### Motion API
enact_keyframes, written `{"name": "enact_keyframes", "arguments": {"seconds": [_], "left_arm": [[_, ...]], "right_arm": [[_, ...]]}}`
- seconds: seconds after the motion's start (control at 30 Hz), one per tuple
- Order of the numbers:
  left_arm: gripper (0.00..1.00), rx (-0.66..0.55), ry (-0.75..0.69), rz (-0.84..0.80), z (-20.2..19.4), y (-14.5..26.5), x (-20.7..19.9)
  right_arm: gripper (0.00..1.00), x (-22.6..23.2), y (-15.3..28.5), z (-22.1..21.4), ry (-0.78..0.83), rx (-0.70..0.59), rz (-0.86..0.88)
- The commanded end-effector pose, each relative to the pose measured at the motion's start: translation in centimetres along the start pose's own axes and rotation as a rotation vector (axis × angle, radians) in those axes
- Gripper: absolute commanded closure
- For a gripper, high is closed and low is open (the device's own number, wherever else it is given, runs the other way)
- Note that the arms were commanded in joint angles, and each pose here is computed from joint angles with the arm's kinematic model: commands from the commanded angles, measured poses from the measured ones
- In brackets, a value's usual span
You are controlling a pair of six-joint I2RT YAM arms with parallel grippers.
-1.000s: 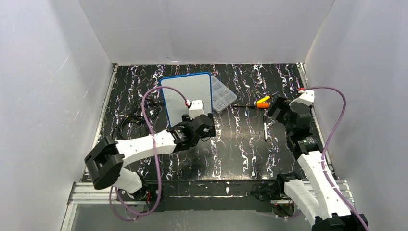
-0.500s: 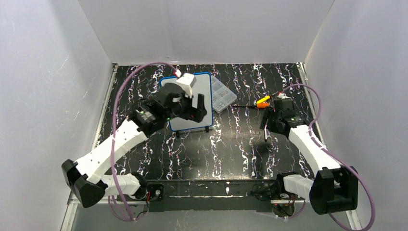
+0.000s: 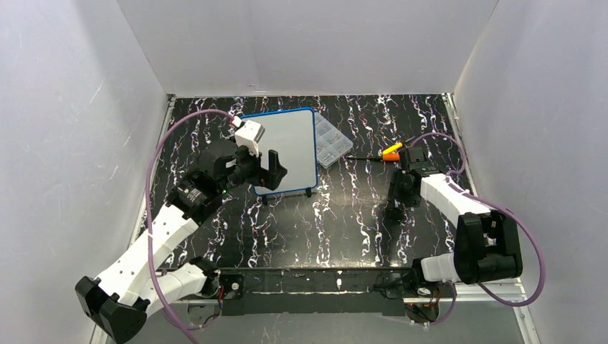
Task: Write a sentence on the whiteboard
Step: Move the whiteboard stand to the center of the board, then open the whiteboard marker at the center of the board.
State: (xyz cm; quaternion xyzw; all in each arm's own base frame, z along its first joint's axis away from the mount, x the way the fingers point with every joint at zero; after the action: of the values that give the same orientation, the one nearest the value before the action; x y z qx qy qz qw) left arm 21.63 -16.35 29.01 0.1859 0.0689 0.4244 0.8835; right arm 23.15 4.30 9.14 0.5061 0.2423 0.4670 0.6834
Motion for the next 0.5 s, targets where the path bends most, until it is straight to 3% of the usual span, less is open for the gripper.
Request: {"name": "enact_keyframes", "arguments": {"seconds": [0.0, 0.3, 0.47], "left_arm": [[0.11, -0.092, -0.039, 0.013, 0.9, 0.9, 0.2], [0.1, -0.126, -0.053, -0.035, 1.2, 1.3, -0.4], [0.1, -0.158, -0.144, -0.141, 0.9, 1.6, -1.4]], "right_arm": [[0.43, 0.5, -0.7, 1.3, 0.009, -0.045, 0.0], [0.57, 1.0, -2.0, 1.6, 0.022, -0.039, 0.009], [0.83, 1.0, -2.5, 1.2, 0.043, -0.012, 0.008]]}}
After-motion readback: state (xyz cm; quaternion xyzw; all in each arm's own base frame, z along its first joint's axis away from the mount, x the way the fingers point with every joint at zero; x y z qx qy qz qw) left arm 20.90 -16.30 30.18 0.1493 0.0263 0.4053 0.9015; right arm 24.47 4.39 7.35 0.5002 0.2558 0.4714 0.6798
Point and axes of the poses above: each gripper's point midway between its finger pads, its own y axis back along the fingers, its own x axis along the line the jaws close on, z = x × y, the point moved 6 cm from there along y, back along the fingers, and after that the axes turned 15 degrees about -y, right-handed, at the moved point
